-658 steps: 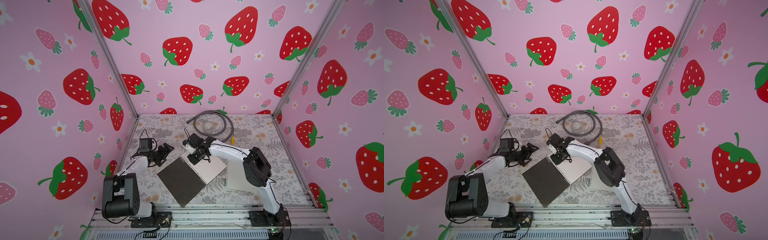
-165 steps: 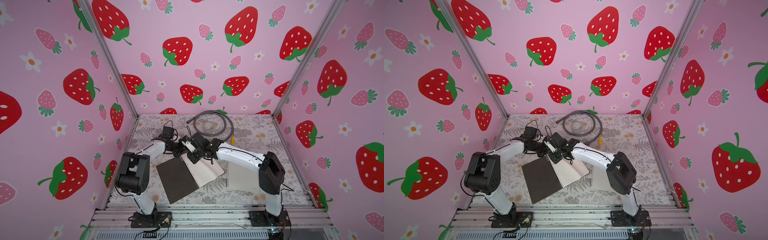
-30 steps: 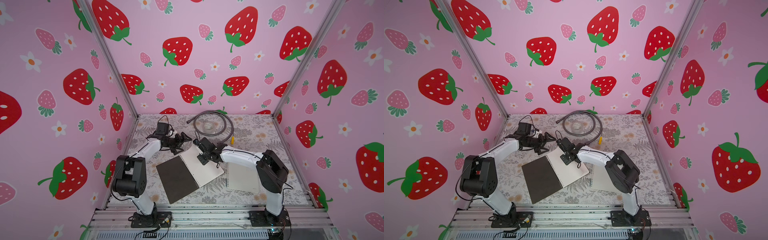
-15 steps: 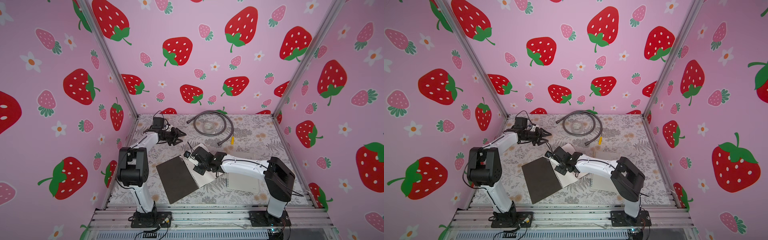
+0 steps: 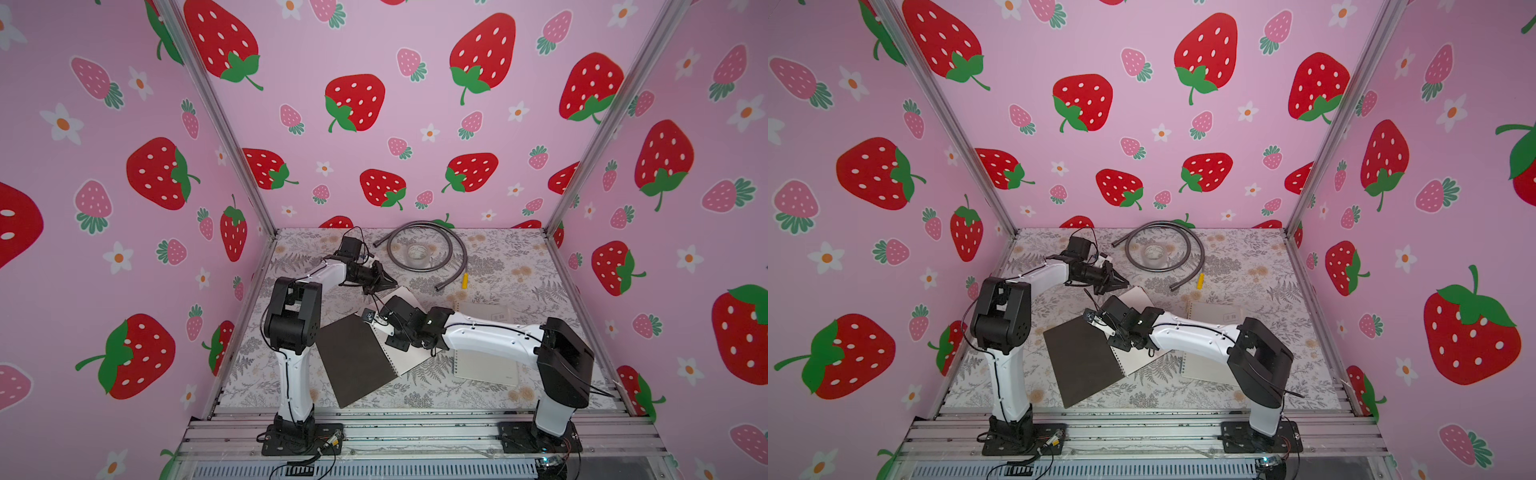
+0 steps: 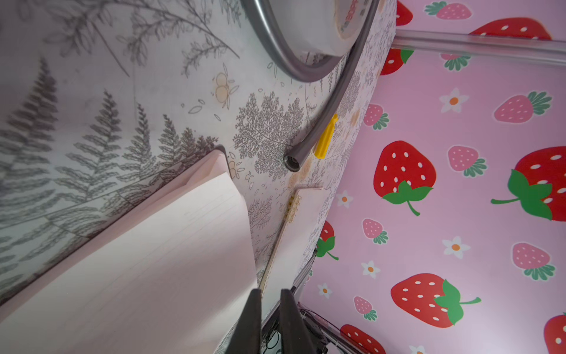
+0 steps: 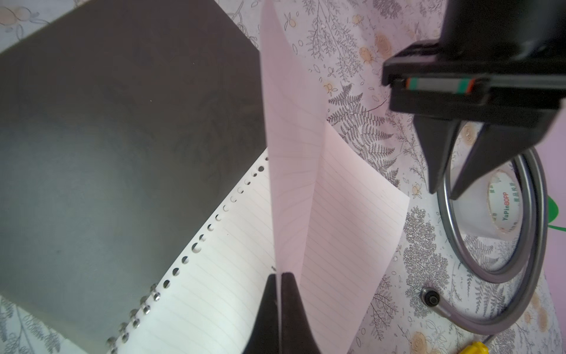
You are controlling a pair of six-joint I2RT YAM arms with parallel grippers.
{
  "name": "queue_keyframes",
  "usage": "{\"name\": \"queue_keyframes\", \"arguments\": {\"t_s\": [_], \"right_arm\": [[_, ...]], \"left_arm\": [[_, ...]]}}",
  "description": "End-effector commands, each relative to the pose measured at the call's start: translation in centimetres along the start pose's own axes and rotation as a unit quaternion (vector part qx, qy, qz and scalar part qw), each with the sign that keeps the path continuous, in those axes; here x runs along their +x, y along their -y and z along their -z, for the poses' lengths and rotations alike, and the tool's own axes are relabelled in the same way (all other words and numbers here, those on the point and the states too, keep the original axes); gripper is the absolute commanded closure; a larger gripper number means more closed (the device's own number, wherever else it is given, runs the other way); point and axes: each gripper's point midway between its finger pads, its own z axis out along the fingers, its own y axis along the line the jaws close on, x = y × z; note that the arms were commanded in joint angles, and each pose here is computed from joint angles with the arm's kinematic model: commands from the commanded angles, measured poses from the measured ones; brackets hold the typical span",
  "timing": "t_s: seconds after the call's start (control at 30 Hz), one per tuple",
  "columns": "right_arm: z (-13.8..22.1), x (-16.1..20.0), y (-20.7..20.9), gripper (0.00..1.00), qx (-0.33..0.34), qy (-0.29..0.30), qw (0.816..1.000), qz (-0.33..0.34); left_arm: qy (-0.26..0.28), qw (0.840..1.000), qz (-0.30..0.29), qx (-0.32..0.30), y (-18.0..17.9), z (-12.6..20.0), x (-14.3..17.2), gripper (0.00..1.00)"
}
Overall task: Tear off pages from different notebooks
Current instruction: Tear off the paper from the notebook.
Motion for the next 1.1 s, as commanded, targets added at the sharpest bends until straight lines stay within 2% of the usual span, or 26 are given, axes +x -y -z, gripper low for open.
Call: {"name": "queue_keyframes", "arguments": {"t_s": [0.0,0.27,0.33,0.37,0.6,0.9,1.07], "right_arm": [[1.9,-1.6,0.9,1.0,0.008,0.026,1.0,-0.004],[1.7,-1.9,0.5,1.0,0.0,0.03,1.0,-0.003],[1.8,-1.7,0.4,1.0,-0.001,0.028,1.0,-0.001],[2.0,-1.8,0.4,1.0,-0.001,0.029,1.0,-0.001],[4.9,-3.1,0.1,1.0,-0.028,0.054,0.998,-0.016],[10.6,-3.0,-1.4,1.0,-0.11,0.066,0.989,-0.073],[11.1,-1.5,-2.1,1.0,-0.11,0.047,0.99,-0.077]], "left_arm": [[-0.028,0.999,-0.008,-0.019,-1.3,0.3,2.3,0.9],[-0.068,0.99,-0.031,-0.122,-5.3,-1.2,4.3,0.91],[-0.077,0.985,-0.026,-0.149,-6.8,-1.5,4.5,0.93],[-0.08,0.983,-0.025,-0.162,-7.5,-1.6,4.6,0.99],[-0.096,0.963,-0.007,-0.25,-12.6,-1.5,5.3,1.0],[-0.096,0.961,-0.011,-0.257,-13.0,-1.5,5.5,1.0],[-0.094,0.962,-0.017,-0.255,-12.6,-1.3,5.4,1.0]]}}
